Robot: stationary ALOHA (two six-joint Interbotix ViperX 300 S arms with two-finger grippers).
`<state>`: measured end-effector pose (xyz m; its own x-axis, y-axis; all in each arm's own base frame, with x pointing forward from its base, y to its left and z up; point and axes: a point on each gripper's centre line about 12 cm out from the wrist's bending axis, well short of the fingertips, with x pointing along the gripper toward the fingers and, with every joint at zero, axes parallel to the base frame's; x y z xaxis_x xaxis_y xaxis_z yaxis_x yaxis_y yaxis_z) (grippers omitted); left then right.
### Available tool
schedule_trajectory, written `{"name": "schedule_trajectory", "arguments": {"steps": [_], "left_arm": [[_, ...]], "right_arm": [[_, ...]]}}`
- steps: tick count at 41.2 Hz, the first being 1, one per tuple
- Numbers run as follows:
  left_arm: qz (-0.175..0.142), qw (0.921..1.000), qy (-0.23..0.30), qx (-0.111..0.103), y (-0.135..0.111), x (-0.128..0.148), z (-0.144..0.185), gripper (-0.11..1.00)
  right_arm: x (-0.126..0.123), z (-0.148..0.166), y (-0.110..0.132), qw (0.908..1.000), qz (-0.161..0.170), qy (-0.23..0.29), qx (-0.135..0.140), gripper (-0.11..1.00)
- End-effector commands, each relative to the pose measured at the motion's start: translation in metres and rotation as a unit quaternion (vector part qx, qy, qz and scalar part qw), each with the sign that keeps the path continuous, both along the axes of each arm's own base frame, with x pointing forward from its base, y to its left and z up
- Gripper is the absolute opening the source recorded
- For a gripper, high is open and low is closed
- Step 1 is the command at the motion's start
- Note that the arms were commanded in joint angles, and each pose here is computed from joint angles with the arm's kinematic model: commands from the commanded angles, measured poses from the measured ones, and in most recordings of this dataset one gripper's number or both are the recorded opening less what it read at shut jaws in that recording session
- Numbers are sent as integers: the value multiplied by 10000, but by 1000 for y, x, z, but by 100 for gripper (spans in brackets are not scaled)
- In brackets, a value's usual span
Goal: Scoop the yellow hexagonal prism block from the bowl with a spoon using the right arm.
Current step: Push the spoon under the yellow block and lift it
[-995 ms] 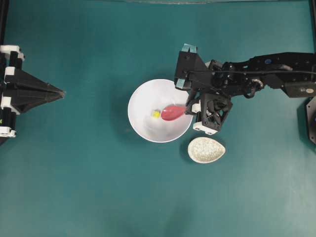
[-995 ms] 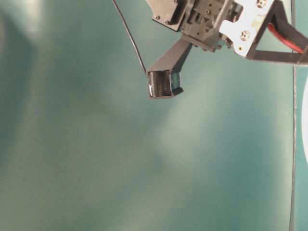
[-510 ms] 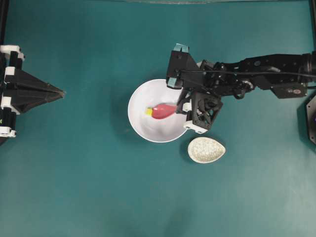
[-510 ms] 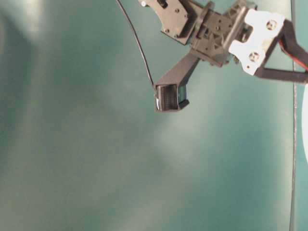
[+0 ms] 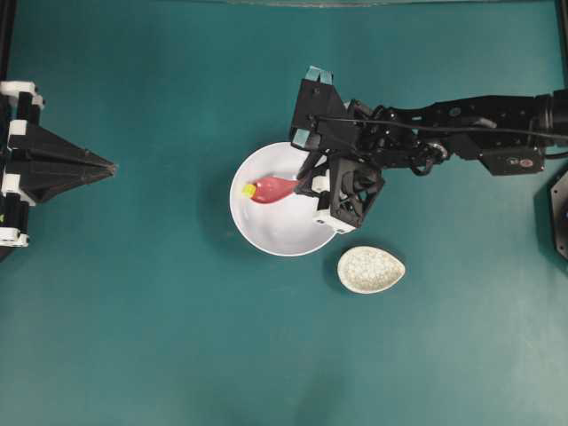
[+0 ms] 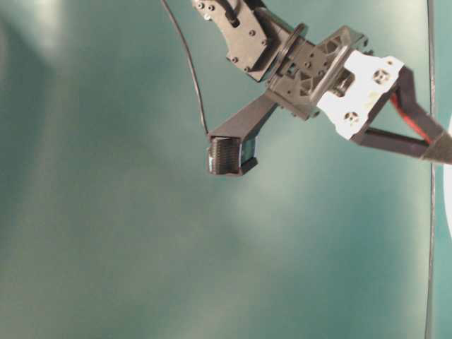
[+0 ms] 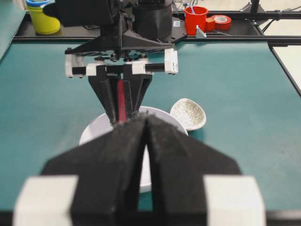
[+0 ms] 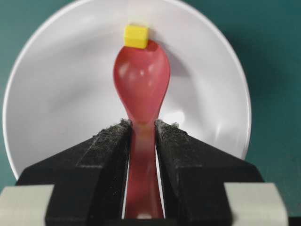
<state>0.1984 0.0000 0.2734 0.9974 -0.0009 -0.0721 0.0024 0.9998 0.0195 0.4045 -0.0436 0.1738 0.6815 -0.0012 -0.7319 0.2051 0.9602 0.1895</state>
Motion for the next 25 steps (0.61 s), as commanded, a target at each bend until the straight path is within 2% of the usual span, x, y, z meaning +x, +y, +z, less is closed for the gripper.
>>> {"name": "schedule_trajectory", "arguments": {"steps": [1,16,25], "left_arm": [[-3,9999,-107,15,0,3,8,0],[-5,9999,-107,23,0,3,8,0],[5,9999,-107,15,0,3,8,0]], "right_arm": [[6,20,1,9995,-7,-309,-32,24],[0,44,6,9959,-39,-889,-177,24],[-13,65,12,9882,-73,-1490,-342,24]]}}
